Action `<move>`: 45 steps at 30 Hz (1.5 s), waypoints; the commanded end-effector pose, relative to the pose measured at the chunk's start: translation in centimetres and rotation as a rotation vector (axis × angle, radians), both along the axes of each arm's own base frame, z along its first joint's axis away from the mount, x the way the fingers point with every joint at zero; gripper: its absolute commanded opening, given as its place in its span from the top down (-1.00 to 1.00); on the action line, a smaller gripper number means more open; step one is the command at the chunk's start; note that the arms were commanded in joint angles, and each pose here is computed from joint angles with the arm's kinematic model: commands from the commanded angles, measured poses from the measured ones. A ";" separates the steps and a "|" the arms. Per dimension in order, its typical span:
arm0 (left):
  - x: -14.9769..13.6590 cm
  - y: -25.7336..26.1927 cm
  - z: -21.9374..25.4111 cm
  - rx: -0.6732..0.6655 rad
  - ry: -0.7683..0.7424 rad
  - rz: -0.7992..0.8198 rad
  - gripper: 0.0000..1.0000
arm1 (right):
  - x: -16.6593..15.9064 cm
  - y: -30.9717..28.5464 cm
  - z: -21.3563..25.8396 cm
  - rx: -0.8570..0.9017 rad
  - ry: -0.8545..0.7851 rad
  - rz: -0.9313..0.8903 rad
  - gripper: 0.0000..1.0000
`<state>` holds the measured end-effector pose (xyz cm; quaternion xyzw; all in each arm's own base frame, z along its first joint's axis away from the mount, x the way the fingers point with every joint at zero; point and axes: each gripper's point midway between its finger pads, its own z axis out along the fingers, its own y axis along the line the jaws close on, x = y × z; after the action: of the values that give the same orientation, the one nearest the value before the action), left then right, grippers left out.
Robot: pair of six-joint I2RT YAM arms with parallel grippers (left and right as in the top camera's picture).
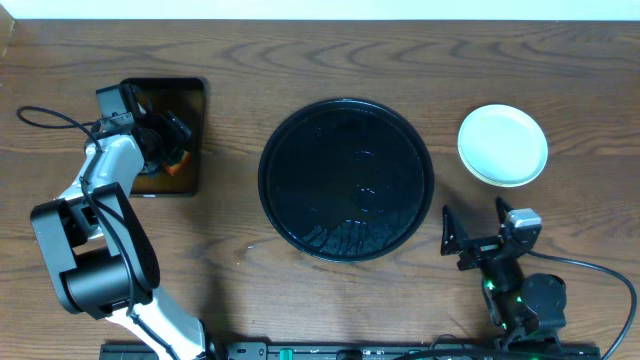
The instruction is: Clean dirty plates on tray and stack at the side
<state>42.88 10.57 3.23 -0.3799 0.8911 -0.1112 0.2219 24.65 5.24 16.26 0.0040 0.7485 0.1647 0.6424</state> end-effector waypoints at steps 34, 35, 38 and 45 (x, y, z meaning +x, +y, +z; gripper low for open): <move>0.5 0.1 1.3 0.008 -0.032 0.000 -0.64 | 0.0 -5.5 -0.6 -0.197 -0.070 -0.243 -0.98; 0.5 0.1 1.3 0.008 -0.032 0.000 -0.64 | 0.0 -5.5 -0.6 -0.197 -0.070 -0.243 -0.99; 0.5 0.1 1.3 0.008 -0.032 0.000 -0.64 | 0.0 -5.5 -0.6 -0.197 -0.070 -0.243 -0.99; 0.5 0.1 1.3 0.008 -0.032 0.000 -0.64 | 0.0 -5.5 -0.6 -0.197 -0.070 -0.243 -0.98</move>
<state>42.88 10.57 3.23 -0.3799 0.8911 -0.1112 0.2219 24.65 0.12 15.70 0.0245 0.7328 0.0235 0.6796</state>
